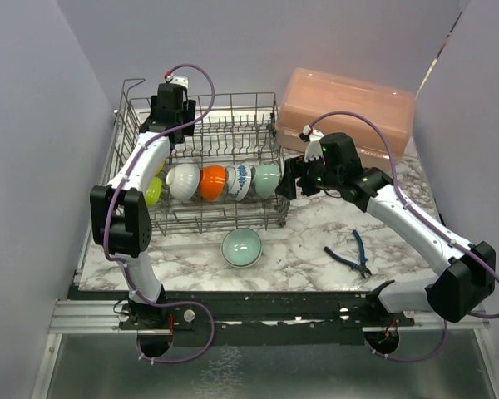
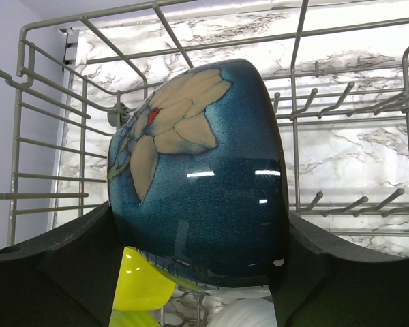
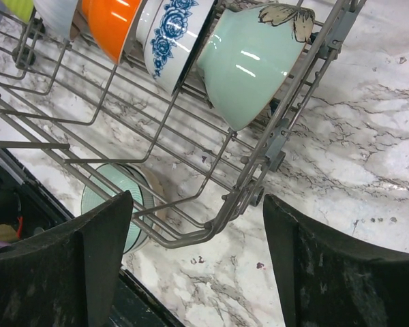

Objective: Load the bowls into the dish rack
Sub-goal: Turn the bowl upside down on the dish rack.

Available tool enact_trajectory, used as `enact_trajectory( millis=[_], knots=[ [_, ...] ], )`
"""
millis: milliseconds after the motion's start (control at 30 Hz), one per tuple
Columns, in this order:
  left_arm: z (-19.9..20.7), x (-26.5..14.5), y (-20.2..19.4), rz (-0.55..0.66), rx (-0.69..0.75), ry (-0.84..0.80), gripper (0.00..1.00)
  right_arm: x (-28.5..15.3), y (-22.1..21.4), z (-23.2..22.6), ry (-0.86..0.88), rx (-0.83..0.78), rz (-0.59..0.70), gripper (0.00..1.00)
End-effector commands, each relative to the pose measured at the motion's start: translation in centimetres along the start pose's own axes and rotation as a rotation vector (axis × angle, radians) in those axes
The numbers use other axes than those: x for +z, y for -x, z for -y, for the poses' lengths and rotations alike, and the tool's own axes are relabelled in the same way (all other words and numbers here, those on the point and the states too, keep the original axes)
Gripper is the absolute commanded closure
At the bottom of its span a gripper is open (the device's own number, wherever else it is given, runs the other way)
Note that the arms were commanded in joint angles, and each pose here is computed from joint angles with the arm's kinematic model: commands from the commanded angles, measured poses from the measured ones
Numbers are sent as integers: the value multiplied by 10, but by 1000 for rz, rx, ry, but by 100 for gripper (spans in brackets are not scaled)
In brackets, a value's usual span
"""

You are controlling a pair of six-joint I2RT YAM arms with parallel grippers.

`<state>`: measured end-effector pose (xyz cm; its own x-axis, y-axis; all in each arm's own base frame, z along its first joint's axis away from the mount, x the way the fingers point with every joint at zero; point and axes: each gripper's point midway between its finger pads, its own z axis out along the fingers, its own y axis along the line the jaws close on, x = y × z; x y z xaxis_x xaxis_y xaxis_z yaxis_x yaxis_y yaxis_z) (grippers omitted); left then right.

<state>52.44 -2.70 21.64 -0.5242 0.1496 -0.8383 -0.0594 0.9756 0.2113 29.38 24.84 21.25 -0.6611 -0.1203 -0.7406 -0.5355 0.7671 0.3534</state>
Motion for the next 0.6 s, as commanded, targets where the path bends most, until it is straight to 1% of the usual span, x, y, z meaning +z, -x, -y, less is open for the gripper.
enact_trajectory(
  millis=[0,133,367,567],
  knots=[
    [-10,1,23,68,-27,59,100,-1,-1,-2,5,-28,7,19],
    [-1,6,19,55,-30,37,100,0,-1,0,-1,-33,8,19],
    [1,14,13,36,-51,67,100,1,0,1,-7,-43,4,18],
    [-5,22,12,23,-66,133,100,0,0,2,-9,-47,5,18]
  ],
)
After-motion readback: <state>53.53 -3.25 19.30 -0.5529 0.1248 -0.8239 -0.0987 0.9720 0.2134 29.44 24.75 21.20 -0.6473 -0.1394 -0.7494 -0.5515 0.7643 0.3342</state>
